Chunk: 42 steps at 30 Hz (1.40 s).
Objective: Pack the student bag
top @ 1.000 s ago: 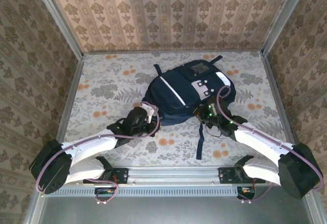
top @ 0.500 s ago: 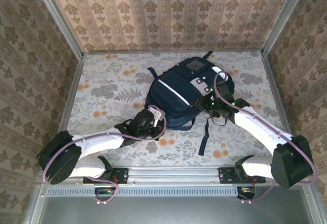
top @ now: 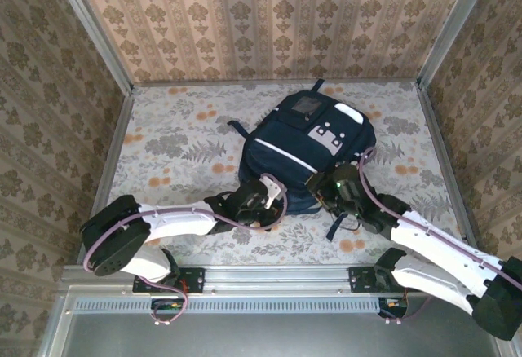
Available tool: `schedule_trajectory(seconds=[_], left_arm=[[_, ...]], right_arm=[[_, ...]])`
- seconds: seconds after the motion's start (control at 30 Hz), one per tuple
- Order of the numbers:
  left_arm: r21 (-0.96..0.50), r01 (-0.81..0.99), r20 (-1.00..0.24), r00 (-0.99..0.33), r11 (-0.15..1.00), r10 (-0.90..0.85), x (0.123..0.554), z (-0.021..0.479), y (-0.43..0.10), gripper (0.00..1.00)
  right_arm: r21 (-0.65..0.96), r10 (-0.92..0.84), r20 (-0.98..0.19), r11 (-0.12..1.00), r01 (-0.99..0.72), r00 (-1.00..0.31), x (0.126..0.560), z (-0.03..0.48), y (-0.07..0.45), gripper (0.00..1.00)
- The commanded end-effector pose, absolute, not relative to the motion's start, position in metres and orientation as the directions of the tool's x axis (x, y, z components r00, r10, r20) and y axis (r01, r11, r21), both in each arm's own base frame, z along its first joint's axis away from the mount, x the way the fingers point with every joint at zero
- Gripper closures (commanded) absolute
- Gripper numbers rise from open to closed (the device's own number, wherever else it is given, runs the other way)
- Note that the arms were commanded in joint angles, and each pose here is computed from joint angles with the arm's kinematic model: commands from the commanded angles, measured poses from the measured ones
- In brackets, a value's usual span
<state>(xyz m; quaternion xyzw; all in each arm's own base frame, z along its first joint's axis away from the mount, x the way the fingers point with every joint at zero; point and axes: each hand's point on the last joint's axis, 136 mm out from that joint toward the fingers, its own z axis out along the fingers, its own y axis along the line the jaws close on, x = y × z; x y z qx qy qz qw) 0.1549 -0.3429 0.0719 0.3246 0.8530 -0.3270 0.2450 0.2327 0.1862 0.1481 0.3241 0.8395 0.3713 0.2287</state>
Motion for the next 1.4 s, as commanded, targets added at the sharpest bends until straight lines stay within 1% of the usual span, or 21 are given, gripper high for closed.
schedule_trajectory(seconds=[0.0,0.1,0.2,0.37,0.47,0.5,0.53,0.63,0.7,0.73,0.93,1.07,1.37], left_arm=[[-0.409,0.768,-0.683,-0.616,0.494,0.393,0.149,0.093,-0.367,1.0],[-0.411,0.772,-0.687,-0.612,0.484,0.393,0.146,0.094,-0.371,1.0],[-0.414,0.773,-0.687,-0.611,0.48,0.392,0.144,0.093,-0.373,1.0],[-0.41,0.781,-0.69,-0.604,0.472,0.398,0.14,0.093,-0.377,1.0],[-0.407,0.78,-0.689,-0.604,0.476,0.401,0.141,0.091,-0.377,1.0],[-0.406,0.779,-0.687,-0.605,0.478,0.402,0.141,0.09,-0.377,1.0],[-0.403,0.778,-0.687,-0.605,0.482,0.403,0.142,0.09,-0.376,1.0],[-0.384,0.775,-0.684,-0.604,0.503,0.408,0.144,0.087,-0.372,1.0],[-0.364,0.765,-0.677,-0.609,0.531,0.414,0.147,0.083,-0.366,1.0],[-0.355,0.759,-0.672,-0.613,0.545,0.415,0.149,0.081,-0.363,1.0],[-0.284,0.709,-0.644,-0.64,0.645,0.419,0.16,0.068,-0.34,1.0],[-0.229,0.66,-0.625,-0.664,0.716,0.412,0.169,0.063,-0.325,1.0],[-0.213,0.594,-0.634,-0.688,0.776,0.353,0.177,0.064,-0.308,1.0]], right_arm=[[0.806,0.837,-0.072,0.369,0.462,-0.543,0.238,0.14,0.177,0.54],[0.821,0.866,-0.041,0.314,0.477,-0.499,0.24,0.126,0.173,0.53],[0.823,0.88,-0.024,0.286,0.491,-0.474,0.242,0.117,0.172,0.52],[0.831,0.889,-0.002,0.256,0.494,-0.458,0.247,0.108,0.175,0.5],[0.838,0.88,0.001,0.258,0.481,-0.475,0.251,0.109,0.183,0.51],[0.835,0.877,0.004,0.261,0.484,-0.48,0.252,0.107,0.185,0.55],[0.835,0.874,0.004,0.264,0.482,-0.486,0.252,0.106,0.188,0.61],[0.828,0.87,-0.002,0.278,0.487,-0.493,0.252,0.101,0.19,0.82],[0.818,0.871,-0.031,0.304,0.488,-0.491,0.25,0.097,0.186,0.97],[0.811,0.871,-0.042,0.316,0.493,-0.49,0.249,0.095,0.184,1.0],[0.763,0.86,-0.107,0.392,0.513,-0.498,0.241,0.09,0.171,1.0],[0.755,0.861,-0.114,0.399,0.52,-0.495,0.239,0.087,0.168,1.0],[0.735,0.854,-0.15,0.433,0.521,-0.498,0.238,0.091,0.163,1.0]])
